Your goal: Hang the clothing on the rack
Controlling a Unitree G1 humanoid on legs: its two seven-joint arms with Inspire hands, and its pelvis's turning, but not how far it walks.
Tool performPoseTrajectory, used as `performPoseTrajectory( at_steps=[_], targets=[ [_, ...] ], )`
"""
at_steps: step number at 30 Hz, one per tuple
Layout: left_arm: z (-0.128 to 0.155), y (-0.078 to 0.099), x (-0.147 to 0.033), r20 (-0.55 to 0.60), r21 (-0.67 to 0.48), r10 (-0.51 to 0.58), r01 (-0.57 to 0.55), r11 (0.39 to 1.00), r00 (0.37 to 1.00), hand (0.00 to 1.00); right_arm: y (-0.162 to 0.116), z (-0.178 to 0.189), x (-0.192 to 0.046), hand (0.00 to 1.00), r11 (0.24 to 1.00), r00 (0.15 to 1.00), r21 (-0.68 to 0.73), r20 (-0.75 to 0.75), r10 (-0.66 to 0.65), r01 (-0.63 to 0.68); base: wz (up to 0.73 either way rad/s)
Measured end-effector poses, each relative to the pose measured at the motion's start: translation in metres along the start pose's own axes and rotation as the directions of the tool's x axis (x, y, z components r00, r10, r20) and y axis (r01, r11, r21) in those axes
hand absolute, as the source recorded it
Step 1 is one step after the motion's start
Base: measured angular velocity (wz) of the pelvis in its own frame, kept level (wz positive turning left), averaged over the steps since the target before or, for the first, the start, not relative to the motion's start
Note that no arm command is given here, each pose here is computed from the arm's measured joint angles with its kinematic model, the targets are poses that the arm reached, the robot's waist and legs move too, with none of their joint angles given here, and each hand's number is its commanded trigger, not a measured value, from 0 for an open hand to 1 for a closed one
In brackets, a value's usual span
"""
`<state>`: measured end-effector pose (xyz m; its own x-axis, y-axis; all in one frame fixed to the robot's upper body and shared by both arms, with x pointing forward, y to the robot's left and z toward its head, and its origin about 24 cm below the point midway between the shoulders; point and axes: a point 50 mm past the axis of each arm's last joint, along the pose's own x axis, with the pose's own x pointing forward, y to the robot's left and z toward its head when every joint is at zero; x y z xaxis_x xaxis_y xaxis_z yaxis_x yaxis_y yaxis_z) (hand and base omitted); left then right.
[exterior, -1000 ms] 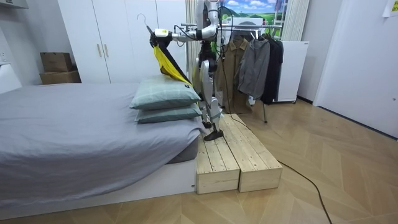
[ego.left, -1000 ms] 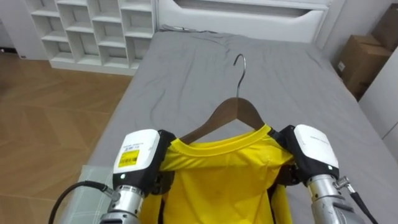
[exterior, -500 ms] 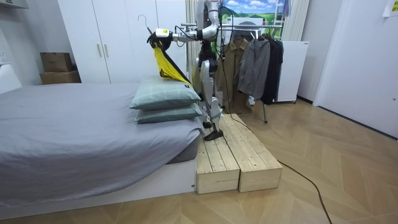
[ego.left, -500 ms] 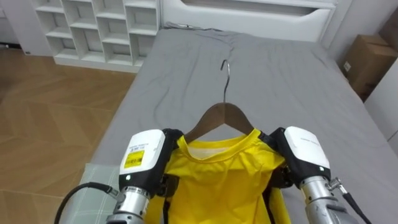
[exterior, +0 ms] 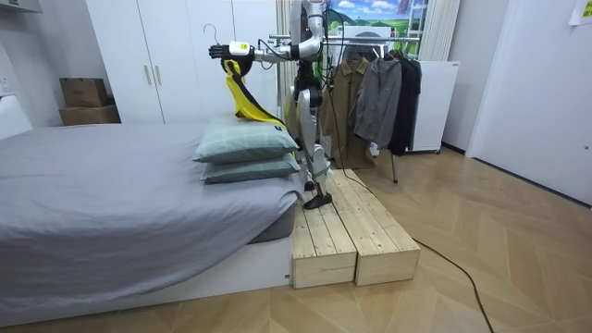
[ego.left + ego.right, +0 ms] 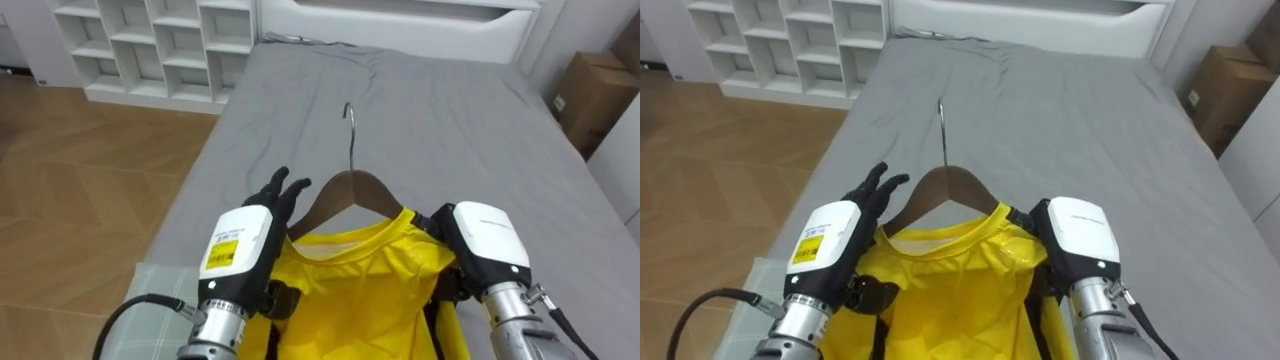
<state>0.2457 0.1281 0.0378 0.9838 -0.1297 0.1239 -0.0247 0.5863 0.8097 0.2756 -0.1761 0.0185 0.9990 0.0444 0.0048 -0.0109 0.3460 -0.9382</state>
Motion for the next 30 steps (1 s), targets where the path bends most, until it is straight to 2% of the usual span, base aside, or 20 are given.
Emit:
performPoseTrajectory(
  at_steps=[5, 17, 24, 28, 30],
  targets=[
    [-0.002, 0.001, 0.000, -0.021, -0.069, -0.002, 0.000, 0.998, 1.000, 0.00, 0.005, -0.009, -0.008, 1.00, 1.000, 0.999, 0.009, -0.036, 0.016, -0.016, 0.00],
    [-0.005, 0.002, -0.003, -0.026, -0.067, 0.002, -0.004, 0.998, 1.000, 0.00, 0.012, -0.023, -0.022, 1.00, 0.997, 0.995, 0.080, -0.103, 0.001, 0.008, 0.00],
    [-0.012, 0.001, -0.006, -0.060, -0.074, -0.007, 0.003, 0.997, 0.998, 0.00, 0.009, -0.049, -0.028, 1.00, 0.989, 0.972, 0.124, -0.230, -0.050, 0.080, -0.06],
    [-0.015, -0.002, -0.008, -0.073, -0.074, -0.019, 0.014, 0.997, 0.997, 0.00, 0.007, -0.053, -0.030, 1.00, 0.986, 0.965, 0.123, -0.251, -0.077, 0.111, -0.09],
    [-0.015, -0.002, -0.008, -0.078, -0.096, -0.022, 0.014, 0.995, 0.997, 0.00, 0.011, -0.057, -0.039, 1.00, 0.985, 0.960, 0.123, -0.268, -0.084, 0.121, -0.20]
  ],
)
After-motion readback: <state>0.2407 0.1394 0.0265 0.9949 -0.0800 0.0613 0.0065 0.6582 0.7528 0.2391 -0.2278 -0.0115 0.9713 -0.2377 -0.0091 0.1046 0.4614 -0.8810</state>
